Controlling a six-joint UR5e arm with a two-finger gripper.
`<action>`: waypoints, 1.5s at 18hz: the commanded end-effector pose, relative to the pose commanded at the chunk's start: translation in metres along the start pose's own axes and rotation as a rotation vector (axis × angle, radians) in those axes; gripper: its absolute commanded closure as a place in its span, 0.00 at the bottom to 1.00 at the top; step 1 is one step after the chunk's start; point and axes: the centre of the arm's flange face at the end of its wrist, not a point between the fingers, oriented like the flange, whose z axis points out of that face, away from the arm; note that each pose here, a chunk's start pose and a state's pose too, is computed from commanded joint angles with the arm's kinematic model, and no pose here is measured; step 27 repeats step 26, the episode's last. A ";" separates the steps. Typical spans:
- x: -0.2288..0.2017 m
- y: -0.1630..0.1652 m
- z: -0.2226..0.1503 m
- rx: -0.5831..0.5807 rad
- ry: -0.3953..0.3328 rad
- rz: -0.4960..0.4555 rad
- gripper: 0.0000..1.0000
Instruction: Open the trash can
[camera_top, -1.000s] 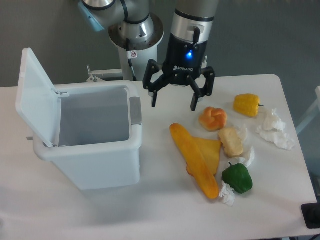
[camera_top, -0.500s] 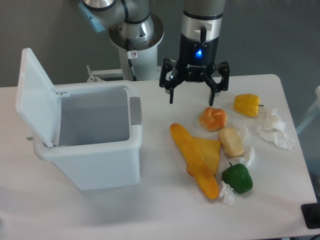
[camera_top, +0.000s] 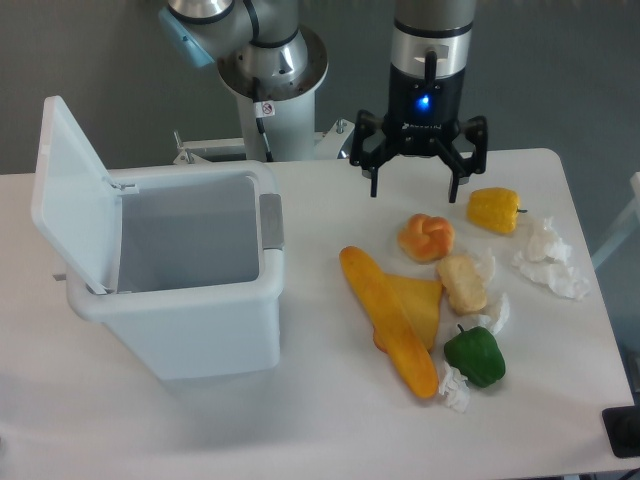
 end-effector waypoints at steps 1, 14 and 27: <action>0.000 0.000 -0.001 -0.001 -0.003 0.023 0.00; -0.010 0.012 0.004 -0.033 -0.013 0.168 0.00; -0.012 0.015 0.007 -0.041 -0.011 0.200 0.00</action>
